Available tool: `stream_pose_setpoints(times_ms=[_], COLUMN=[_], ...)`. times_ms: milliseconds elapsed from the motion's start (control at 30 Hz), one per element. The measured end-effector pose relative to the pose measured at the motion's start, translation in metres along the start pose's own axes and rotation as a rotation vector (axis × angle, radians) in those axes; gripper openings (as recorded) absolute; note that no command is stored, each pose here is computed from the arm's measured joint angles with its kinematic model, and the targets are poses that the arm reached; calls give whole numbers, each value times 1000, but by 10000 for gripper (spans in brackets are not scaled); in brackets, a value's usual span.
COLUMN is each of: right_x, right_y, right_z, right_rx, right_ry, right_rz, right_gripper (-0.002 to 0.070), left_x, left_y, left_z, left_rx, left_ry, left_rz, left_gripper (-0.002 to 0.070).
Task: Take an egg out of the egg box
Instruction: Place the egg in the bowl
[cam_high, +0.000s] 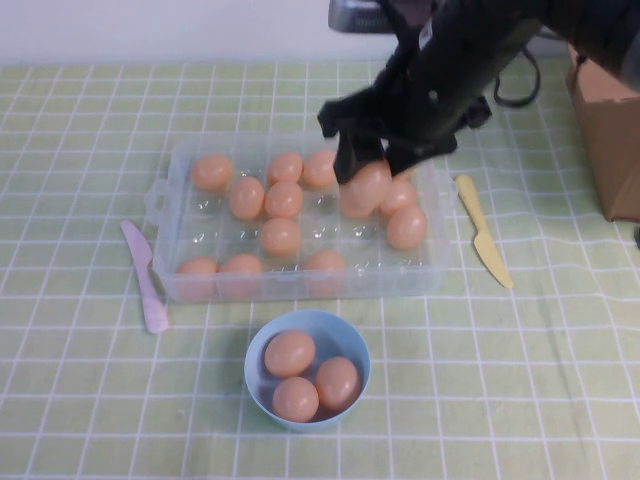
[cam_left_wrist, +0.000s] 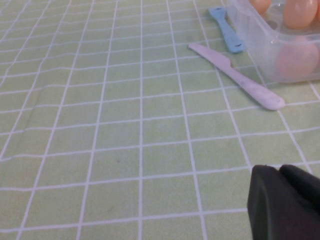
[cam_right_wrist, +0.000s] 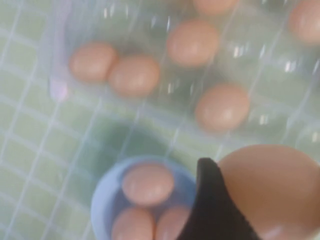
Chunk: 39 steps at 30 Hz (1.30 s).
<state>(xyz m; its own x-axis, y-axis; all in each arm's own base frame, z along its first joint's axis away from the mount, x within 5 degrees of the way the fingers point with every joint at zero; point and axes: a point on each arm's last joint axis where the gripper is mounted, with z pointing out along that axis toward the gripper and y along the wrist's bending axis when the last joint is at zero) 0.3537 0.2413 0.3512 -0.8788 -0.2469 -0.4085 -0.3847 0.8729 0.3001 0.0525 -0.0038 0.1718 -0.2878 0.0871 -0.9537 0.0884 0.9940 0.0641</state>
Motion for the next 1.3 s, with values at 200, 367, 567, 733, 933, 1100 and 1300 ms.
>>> stream_pose_setpoints(times_ms=[200,367,567,733,933,1100,1300], right_x=[56,87,90,85,84,82,81], right_y=[6,26,42,41,35,31,28], right_z=[-1,-5,11,48,84,100,106], right_rx=[16,-28,-81,-75,-49,-30,3], right_ry=[139,155,131,142,169,154,143], right_rz=[-18,-64,-121,-144,-145,-154,-180], right_gripper=[375,375,373,372,371,369,369], left_x=[0,0,0,0,0,0,0], left_y=[0,0,0,0,0,0,0], left_z=[0,0,0,0,0,0,0], left_rx=[0,0,0,0,0,0,0], left_ry=[0,0,0,0,0,0,0], left_rz=[0,0,0,0,0,0,0], left_gripper=[-4,-4,-4,-4,-4,-4,-4])
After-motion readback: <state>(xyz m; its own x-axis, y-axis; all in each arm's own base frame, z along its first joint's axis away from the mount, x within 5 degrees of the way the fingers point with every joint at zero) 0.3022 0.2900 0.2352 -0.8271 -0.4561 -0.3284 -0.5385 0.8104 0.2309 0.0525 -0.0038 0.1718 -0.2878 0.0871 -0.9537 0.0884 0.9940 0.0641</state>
